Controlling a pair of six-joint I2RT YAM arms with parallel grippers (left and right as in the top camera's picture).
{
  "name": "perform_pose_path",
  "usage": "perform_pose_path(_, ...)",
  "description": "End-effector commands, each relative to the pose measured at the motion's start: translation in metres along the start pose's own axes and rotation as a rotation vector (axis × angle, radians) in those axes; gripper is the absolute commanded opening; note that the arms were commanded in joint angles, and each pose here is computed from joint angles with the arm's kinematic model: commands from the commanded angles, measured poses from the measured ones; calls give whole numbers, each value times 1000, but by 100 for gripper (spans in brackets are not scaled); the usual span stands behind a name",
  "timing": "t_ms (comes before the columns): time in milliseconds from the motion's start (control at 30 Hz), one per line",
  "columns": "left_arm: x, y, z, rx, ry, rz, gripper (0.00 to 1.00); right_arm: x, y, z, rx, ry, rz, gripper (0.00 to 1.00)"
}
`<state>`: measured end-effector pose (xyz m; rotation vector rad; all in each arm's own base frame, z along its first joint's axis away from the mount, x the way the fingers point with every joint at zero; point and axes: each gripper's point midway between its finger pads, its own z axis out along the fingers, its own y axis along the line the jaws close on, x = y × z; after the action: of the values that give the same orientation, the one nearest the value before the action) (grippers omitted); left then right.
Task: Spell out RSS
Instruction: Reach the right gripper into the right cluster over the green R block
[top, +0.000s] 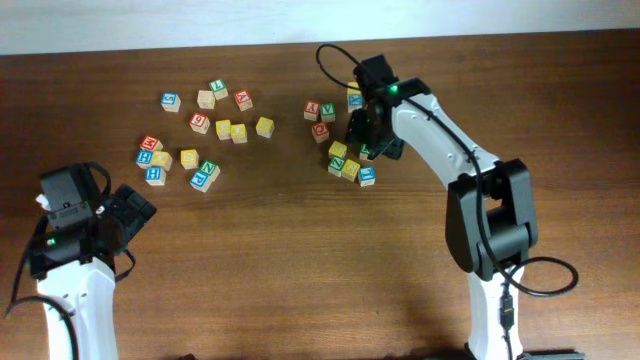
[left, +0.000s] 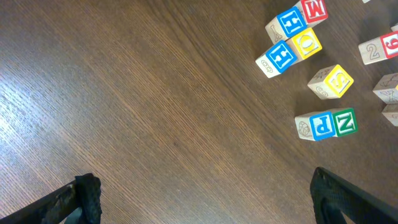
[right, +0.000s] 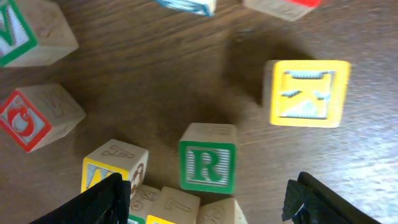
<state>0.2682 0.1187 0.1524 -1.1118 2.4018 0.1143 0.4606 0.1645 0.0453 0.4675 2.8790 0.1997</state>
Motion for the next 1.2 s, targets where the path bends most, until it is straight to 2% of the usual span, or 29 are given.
perform_pose_path(0,-5,-1,-2,6,-10,-19,99,-2,2,11,24,-11,-28,72)
perform_pose_path(67,-5,-1,-2,6,-10,-19,99,-1,-1,15,33,-6,-27,72)
perform_pose_path(167,-5,-1,-2,6,-10,-19,99,0,-4,23,49,2,-27,66)
perform_pose_path(400,-5,-1,-2,6,-10,-19,99,3,-1,33,48,7,-92,65)
perform_pose_path(500,-5,-1,-2,6,-10,-19,99,1,-3,34,63,-4,-98,55)
perform_pose_path(733,-5,-1,-2,6,-10,-19,99,9,-9,42,70,18,-98,55)
perform_pose_path(1033,-5,-1,-2,6,-10,-19,99,10,-9,44,69,18,-97,43)
perform_pose_path(1100,-5,-1,-2,6,-10,-19,99,10,-9,44,69,18,-97,40)
perform_pose_path(1167,-5,-1,-2,6,-10,-19,99,10,-9,44,69,18,-98,32)
